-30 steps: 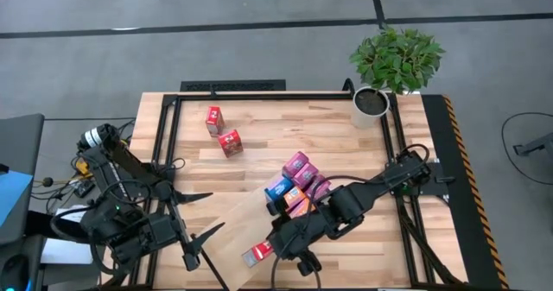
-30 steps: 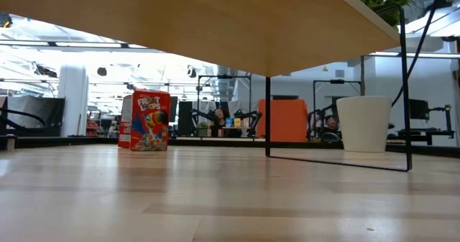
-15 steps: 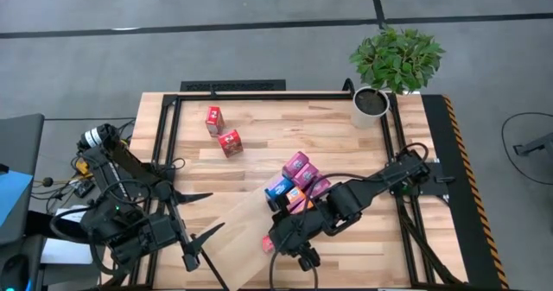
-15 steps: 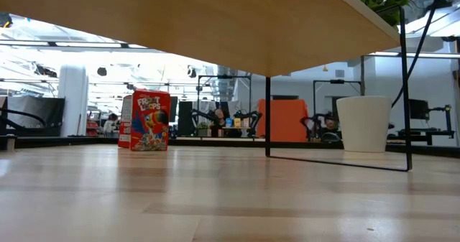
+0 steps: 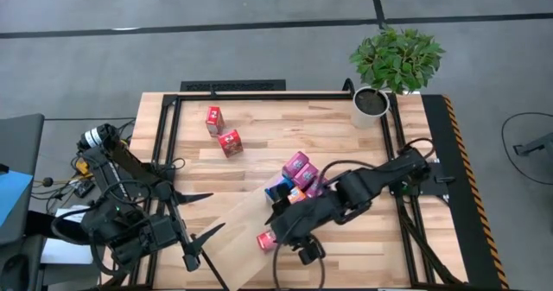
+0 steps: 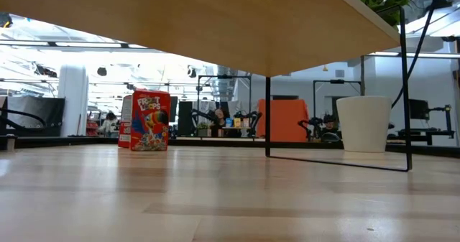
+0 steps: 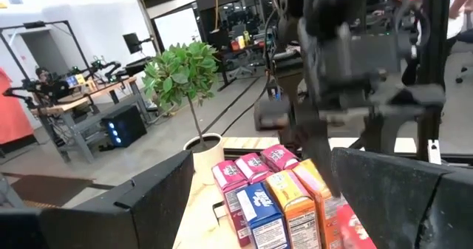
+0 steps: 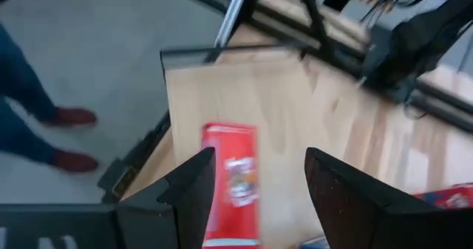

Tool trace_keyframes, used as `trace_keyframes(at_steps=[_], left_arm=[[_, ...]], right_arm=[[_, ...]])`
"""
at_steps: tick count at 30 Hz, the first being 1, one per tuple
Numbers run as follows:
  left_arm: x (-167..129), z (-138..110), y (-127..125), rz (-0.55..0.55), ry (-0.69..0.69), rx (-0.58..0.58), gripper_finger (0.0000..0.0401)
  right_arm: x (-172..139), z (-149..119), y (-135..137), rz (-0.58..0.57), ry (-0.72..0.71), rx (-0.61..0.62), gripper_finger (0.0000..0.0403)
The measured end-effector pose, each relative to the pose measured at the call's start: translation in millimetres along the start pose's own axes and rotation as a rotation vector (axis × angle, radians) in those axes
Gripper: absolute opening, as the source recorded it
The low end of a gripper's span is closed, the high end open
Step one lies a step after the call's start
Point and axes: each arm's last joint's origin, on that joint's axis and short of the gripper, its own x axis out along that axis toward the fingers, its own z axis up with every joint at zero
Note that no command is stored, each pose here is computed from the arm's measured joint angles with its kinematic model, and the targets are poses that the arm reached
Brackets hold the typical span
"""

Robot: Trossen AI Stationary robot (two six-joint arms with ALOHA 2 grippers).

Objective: Stack cereal on shelf
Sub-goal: Put the bottom red cereal box onto the shelf

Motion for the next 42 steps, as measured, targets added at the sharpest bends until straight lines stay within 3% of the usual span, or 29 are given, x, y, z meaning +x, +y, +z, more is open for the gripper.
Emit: trace_keyframes(at_steps=[4, 8, 12, 16, 19, 24, 30, 35, 42], left_arm=[[5, -5, -2, 0.016, 0.002, 0.013, 0.0313], [14, -31, -9, 0.047, 0.009, 0.026, 0.0313], [16, -53, -7, 0.056, 0.008, -0.102, 0.0313], [10, -59, 7, 0.029, -0.003, -0.222, 0.0313], [5, -56, 18, -0.063, -0.063, -0.349, 0.0313], [3, -52, 26, -0.377, -0.177, -0.538, 0.0313], [24, -58, 33, -0.709, -0.005, -0.773, 0.0311], [35, -72, 33, -0.732, 0.164, -0.798, 0.0295], [37, -79, 33, -0.689, 0.206, -0.758, 0.028]], right_arm=[[-17, 0, 3, -0.018, -0.012, 0.032, 0.0231], [-37, -3, 8, -0.033, 0.007, 0.097, 0.0212], [-55, -8, 12, -0.034, 0.037, 0.196, 0.0188], [-72, -10, 19, -0.028, 0.041, 0.267, 0.0165], [-76, -9, 32, 0.003, 0.035, 0.287, 0.0143], [-80, -11, 54, 0.018, 0.035, 0.295, 0.0104], [-83, -8, 66, -0.001, -0.006, 0.349, 0.0071], [-76, -4, 73, -0.013, -0.043, 0.359, 0.0053], [-37, -10, 87, -0.047, 0.043, 0.382, 0.003]])
